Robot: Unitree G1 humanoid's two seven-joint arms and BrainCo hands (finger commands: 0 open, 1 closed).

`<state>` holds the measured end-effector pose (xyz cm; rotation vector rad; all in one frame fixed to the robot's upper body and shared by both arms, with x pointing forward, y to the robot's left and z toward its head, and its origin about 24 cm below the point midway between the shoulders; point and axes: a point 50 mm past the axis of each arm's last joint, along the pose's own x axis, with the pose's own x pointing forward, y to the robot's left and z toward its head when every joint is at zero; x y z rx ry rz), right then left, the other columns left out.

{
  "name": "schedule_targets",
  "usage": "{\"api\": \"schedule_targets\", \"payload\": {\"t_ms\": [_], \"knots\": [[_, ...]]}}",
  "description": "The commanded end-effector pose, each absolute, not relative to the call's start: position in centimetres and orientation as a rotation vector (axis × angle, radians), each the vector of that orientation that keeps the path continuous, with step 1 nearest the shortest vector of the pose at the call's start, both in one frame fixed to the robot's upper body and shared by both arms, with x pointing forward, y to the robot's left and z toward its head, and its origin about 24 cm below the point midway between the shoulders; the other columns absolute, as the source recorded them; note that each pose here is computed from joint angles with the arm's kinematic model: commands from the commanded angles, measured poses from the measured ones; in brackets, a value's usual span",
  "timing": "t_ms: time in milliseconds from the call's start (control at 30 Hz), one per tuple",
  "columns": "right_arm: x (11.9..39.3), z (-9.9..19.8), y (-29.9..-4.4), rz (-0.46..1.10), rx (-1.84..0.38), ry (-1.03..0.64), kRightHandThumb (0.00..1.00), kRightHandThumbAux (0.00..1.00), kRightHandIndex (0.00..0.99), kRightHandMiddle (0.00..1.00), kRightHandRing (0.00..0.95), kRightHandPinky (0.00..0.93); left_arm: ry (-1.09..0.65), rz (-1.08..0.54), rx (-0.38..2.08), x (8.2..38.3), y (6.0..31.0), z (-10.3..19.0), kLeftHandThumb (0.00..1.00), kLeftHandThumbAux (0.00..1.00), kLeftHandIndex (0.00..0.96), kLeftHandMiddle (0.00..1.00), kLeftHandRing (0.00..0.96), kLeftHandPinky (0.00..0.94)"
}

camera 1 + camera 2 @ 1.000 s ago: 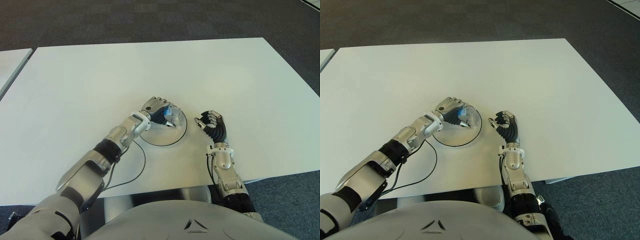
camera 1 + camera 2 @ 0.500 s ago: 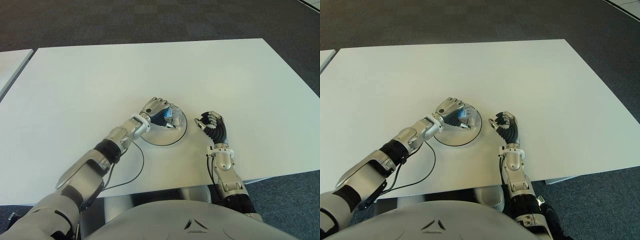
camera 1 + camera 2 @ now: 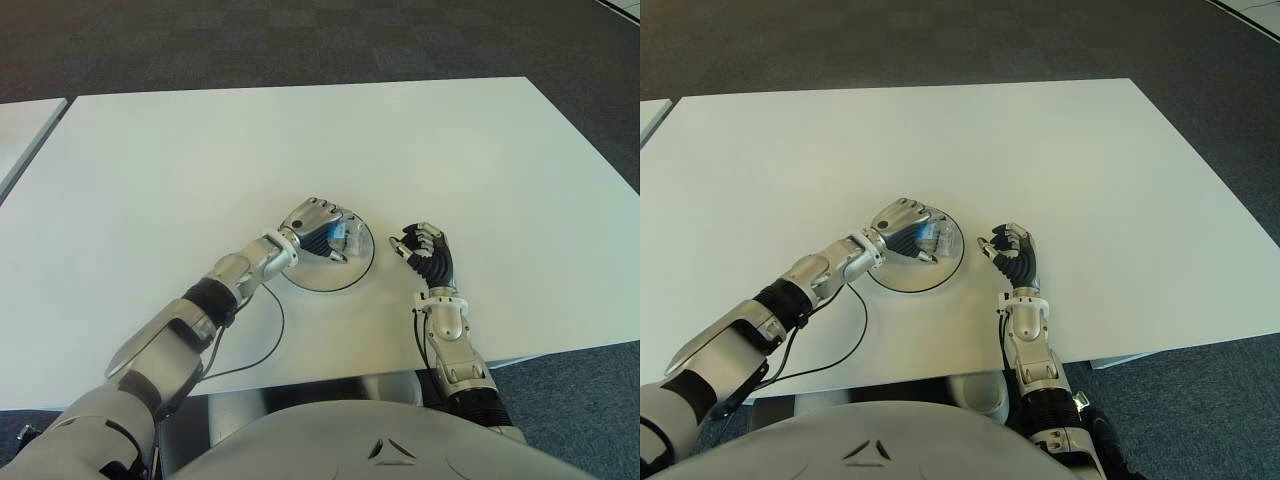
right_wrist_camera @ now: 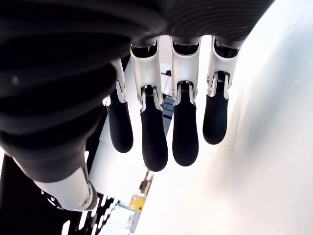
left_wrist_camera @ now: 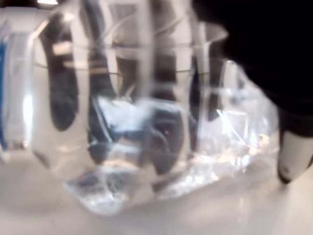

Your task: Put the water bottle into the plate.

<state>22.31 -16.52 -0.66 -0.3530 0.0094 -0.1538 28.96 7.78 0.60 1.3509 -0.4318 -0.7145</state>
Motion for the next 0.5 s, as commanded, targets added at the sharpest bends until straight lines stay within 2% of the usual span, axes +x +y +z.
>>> {"api": "schedule_targets", "payload": {"t_ms": [33, 133, 300, 500], "knots": [[22.23, -0.93, -16.52, -0.155, -0.349, 0.020, 0.703, 0.733, 0.427, 0.568, 0.546, 0.470, -0.309, -0.859, 1.428, 27.79, 8.50, -1.73, 0.341, 0.613, 0.042, 0.076, 0.068, 0.087], [22.23, -0.94, -16.52, -0.155, -0.350, 0.020, 0.703, 0.733, 0.427, 0.568, 0.549, 0.473, -0.299, -0.873, 1.434, 27.76, 8.50, -1.76, 0.228, 0.611, 0.013, 0.024, 0.022, 0.028], [22.22, -0.96, -16.53, -0.154, -0.347, 0.024, 0.703, 0.732, 0.427, 0.564, 0.549, 0.492, -0.275, -0.876, 1.423, 27.57, 8.53, -1.72, 0.098, 0.581, 0.001, 0.003, 0.002, 0.003], [22.14, -0.97, -16.59, -0.159, -0.347, 0.026, 0.704, 0.731, 0.428, 0.559, 0.545, 0.484, -0.269, -0.869, 1.412, 27.40, 8.44, -1.64, 0.045, 0.553, 0.000, 0.000, 0.000, 0.000]]}}
